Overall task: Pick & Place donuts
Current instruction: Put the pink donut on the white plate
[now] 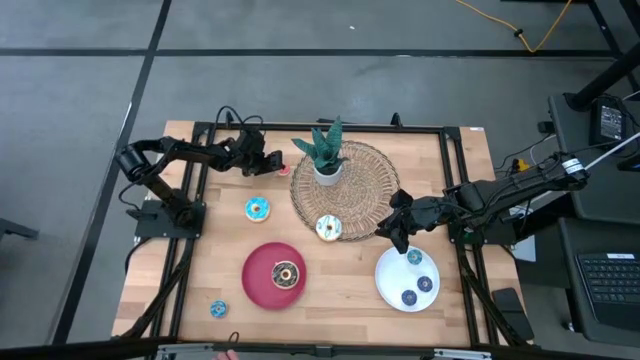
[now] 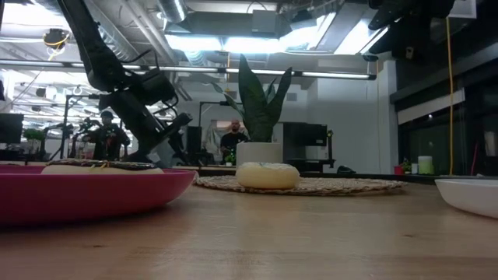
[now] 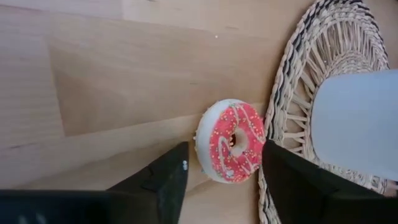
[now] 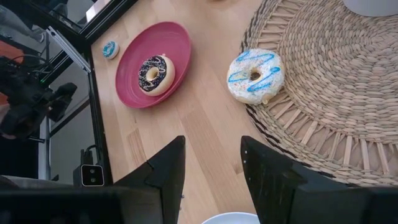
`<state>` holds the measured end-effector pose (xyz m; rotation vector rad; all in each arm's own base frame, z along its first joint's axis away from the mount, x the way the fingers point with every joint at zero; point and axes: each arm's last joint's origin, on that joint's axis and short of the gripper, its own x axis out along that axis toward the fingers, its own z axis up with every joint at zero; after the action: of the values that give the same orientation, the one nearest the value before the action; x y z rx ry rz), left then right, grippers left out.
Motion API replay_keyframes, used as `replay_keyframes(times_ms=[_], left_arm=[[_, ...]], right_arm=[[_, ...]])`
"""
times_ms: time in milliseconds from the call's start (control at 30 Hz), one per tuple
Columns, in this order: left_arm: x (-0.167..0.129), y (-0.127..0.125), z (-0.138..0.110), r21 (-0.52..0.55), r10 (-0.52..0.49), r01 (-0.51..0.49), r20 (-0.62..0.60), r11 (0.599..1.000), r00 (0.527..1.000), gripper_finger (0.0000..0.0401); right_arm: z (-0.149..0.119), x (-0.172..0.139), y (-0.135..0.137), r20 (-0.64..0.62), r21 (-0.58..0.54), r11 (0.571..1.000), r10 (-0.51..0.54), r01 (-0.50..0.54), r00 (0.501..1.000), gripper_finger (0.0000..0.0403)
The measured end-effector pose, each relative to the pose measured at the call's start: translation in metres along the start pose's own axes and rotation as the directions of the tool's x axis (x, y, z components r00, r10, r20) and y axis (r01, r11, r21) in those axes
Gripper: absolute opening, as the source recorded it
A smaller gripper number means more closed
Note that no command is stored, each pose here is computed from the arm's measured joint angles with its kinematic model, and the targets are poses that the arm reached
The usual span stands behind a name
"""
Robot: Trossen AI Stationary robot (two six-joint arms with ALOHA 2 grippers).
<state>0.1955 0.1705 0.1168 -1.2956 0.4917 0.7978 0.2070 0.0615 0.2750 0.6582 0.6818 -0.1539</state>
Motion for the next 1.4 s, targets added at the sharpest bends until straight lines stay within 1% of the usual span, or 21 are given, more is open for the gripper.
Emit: replay_keyframes(times_ms=[167,400,533,733,867,967,1033,1100,1267,1400], left_arm=[[0.0,0.001,0.0,-0.009,0.016,-0.016,0.014,1.0,1.0,0.0144],[0.001,0.001,-0.002,-0.007,0.05,-0.05,0.03,0.999,0.998,0.0093],[0.005,0.001,-0.005,0.002,0.049,-0.049,0.022,0.999,0.999,0.0076],[0.017,0.001,-0.012,0.012,0.049,-0.049,0.001,0.999,0.999,0.0062],[0.018,0.0,-0.013,-0.007,0.052,-0.052,0.004,0.999,0.999,0.0041],[0.015,-0.003,-0.013,-0.017,0.035,-0.035,0.012,0.999,0.999,0.0017],[0.012,-0.004,-0.013,-0.025,0.021,-0.021,-0.002,0.999,1.0,0.0008],[0.009,-0.006,-0.015,-0.036,0.003,-0.004,-0.023,0.999,1.0,0.0007],[0.0,-0.014,-0.012,-0.055,-0.055,0.054,-0.024,0.997,0.998,0.0005],[-0.012,-0.022,-0.012,-0.047,-0.114,0.112,-0.038,0.993,0.993,0.0004]], right_arm=[[0.0,0.0,0.0,0.0,0.0,1.0,0.0,0.0,1.0,0.0156],[0.0,0.0,0.0,0.0,0.0,1.0,0.0,0.0,1.0,0.0156],[0.0,0.0,0.0,0.0,0.0,1.0,0.0,0.0,1.0,0.0156],[0.0,0.0,0.0,0.0,0.0,1.0,0.0,0.0,1.0,0.0156],[0.0,0.0,0.0,0.0,0.0,1.0,0.0,0.0,1.0,0.0156],[0.0,0.0,0.0,0.0,0.0,1.0,0.0,0.0,1.0,0.0156],[0.0,0.0,0.0,0.0,0.0,1.0,0.0,0.0,1.0,0.0156],[0.0,0.0,0.0,0.0,0.0,1.0,0.0,0.0,1.0,0.0156],[0.0,0.0,0.0,0.0,0.0,1.0,0.0,0.0,1.0,0.0156],[0.0,0.0,0.0,0.0,0.0,1.0,0.0,0.0,1.0,0.0156]])
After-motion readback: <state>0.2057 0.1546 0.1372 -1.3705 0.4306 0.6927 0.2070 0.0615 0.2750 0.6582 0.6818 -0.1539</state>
